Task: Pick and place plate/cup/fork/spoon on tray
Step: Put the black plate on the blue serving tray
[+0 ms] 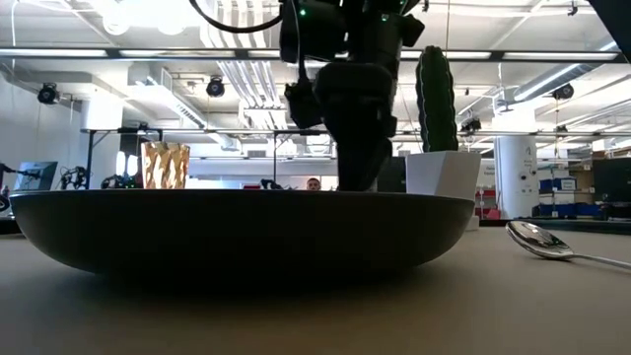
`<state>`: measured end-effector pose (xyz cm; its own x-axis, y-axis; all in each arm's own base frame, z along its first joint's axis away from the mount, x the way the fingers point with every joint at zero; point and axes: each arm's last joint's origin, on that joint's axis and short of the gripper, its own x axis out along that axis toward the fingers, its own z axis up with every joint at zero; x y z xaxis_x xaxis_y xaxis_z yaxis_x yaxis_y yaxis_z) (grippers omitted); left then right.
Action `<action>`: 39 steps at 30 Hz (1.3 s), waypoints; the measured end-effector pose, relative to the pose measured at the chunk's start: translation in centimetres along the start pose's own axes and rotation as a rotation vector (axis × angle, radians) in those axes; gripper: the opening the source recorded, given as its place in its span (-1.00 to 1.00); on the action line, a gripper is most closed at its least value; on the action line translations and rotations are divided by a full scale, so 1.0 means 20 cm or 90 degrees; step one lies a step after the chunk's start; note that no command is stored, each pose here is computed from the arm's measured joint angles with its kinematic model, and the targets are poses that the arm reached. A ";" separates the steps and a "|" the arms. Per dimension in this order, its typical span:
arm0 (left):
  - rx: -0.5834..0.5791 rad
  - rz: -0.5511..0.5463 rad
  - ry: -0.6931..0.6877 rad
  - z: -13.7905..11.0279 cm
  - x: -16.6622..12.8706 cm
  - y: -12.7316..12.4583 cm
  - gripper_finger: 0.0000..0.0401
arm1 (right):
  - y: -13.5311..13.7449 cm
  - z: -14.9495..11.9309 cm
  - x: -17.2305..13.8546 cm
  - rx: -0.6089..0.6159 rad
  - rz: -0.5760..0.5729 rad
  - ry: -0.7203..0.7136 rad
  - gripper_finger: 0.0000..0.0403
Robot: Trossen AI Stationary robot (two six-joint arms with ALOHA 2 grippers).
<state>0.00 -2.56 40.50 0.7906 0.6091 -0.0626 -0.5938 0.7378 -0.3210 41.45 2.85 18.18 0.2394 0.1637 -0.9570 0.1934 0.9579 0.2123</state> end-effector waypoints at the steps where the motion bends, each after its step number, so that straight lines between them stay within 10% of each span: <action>1: 0.002 -0.002 -0.005 0.00 0.00 0.00 -0.33 | 0.00 0.00 0.00 0.002 0.002 -0.005 -0.07; 39: -0.015 -0.010 -0.015 0.01 0.00 0.00 -0.33 | -0.03 0.00 0.08 0.088 -0.053 0.008 -0.07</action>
<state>0.03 -2.55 40.78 0.7962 0.6040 -0.0348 -0.5769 0.7407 -0.3442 41.77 2.46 16.47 0.2048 0.0892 -0.9747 0.3408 0.9270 0.1564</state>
